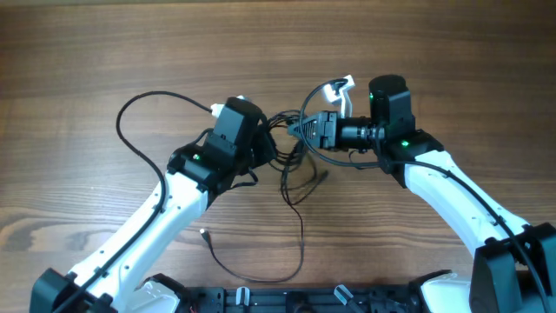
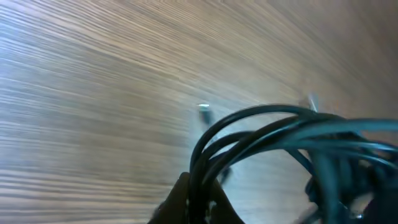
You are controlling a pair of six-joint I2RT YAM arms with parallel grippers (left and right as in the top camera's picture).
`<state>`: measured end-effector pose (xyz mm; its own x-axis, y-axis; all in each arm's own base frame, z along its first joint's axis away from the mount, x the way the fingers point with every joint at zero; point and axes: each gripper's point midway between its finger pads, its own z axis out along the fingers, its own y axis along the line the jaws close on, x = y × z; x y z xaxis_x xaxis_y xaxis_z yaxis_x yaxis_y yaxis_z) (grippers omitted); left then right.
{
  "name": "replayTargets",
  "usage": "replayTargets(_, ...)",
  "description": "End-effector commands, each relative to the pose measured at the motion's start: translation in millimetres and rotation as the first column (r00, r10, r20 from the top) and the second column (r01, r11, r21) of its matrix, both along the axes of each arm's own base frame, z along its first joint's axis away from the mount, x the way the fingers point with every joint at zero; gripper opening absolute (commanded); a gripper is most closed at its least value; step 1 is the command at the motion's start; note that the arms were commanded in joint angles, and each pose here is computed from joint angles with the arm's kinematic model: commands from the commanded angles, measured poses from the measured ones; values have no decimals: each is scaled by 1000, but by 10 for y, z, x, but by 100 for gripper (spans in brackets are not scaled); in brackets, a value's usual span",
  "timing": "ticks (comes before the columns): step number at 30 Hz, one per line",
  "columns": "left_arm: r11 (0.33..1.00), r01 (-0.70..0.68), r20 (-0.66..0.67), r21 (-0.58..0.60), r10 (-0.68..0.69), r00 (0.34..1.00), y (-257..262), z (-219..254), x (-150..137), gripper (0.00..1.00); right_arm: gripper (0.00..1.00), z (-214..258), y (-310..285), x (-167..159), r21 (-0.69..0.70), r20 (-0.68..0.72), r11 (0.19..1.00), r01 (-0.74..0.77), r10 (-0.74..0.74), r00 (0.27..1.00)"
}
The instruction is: Untangle cables
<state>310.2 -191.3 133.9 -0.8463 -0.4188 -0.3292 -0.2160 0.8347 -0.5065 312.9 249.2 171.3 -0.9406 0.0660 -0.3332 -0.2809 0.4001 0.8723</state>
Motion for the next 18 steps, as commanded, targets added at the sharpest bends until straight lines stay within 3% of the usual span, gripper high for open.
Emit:
replayTargets(1, 996, -79, 47, 51, 77, 996, 228, 44, 133, 4, 100, -158, -77, 22, -104, 93, 995, -7, 17, 996)
replayTargets(5, 989, -125, 70, 78, 120, 990, 419, 107, 168, 4, 100, -457, -295, 129, -289, 140, 954, 82, -43, 989)
replayTargets(8, 989, -130, 73, 77, 124, 990, 436, 117, 175, 4, 90, -416, -240, 62, -254, 124, 966, 42, -10, 992)
replayTargets(11, 991, -97, 92, 98, 88, 992, 430, 129, 188, 4, 74, -309, -148, -8, -202, 173, 979, -34, 70, 982)
replayTargets(18, 992, -24, 122, 125, 9, 992, 385, 154, 202, 4, 73, -148, -38, 95, -177, 299, 984, -35, 87, 950)
